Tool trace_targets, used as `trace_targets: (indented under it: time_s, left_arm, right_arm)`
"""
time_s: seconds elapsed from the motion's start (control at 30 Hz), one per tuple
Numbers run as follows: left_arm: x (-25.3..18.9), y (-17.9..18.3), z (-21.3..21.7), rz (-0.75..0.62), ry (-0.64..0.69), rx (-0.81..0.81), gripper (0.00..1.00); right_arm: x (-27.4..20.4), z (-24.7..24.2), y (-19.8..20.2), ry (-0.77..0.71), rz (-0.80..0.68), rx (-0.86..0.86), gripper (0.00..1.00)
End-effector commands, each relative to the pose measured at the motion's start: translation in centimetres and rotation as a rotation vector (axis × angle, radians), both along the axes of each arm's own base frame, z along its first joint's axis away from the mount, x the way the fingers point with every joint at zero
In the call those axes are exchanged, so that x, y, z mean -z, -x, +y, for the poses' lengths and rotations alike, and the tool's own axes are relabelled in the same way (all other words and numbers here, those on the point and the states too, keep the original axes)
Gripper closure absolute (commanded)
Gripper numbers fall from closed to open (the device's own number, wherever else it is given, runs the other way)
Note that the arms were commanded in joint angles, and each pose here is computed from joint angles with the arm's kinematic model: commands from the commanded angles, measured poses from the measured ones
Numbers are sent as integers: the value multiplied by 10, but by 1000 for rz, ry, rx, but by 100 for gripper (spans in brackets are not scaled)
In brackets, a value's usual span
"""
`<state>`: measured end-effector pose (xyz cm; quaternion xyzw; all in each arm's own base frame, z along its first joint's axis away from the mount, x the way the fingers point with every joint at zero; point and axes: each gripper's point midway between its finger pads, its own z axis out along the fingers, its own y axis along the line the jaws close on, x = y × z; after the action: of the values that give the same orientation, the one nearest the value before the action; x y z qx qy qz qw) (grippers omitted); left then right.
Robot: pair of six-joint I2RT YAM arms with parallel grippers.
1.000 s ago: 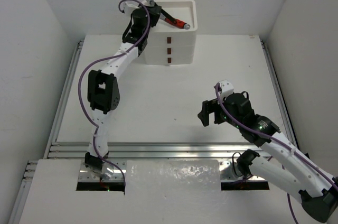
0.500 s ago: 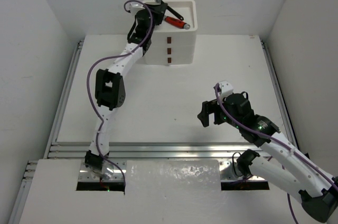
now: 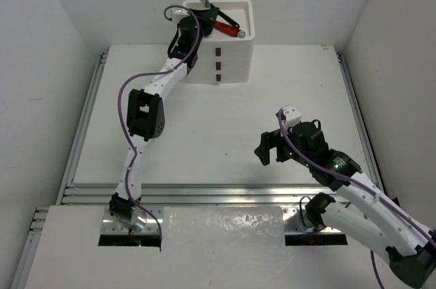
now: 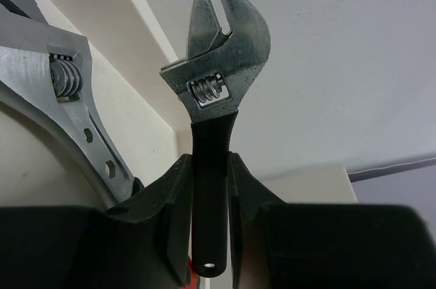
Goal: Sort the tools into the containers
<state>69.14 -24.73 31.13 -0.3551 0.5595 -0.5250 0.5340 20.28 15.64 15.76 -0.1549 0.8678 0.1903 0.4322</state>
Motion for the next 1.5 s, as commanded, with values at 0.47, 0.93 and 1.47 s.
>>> trace_targets:
  time_s: [0.47, 0.93, 1.47]
  left_arm:
    - [-56, 27, -19, -113, 99, 46, 56]
    - [-90, 70, -19, -105, 10, 118, 37]
    - [-65, 297, 105, 114, -806, 8, 0]
  right_arm:
    - [-13, 7, -4, -43, -47, -16, 1]
    - [-14, 7, -6, -40, -52, -12, 1]
    - [-43, -46, -8, 44, -96, 236, 1]
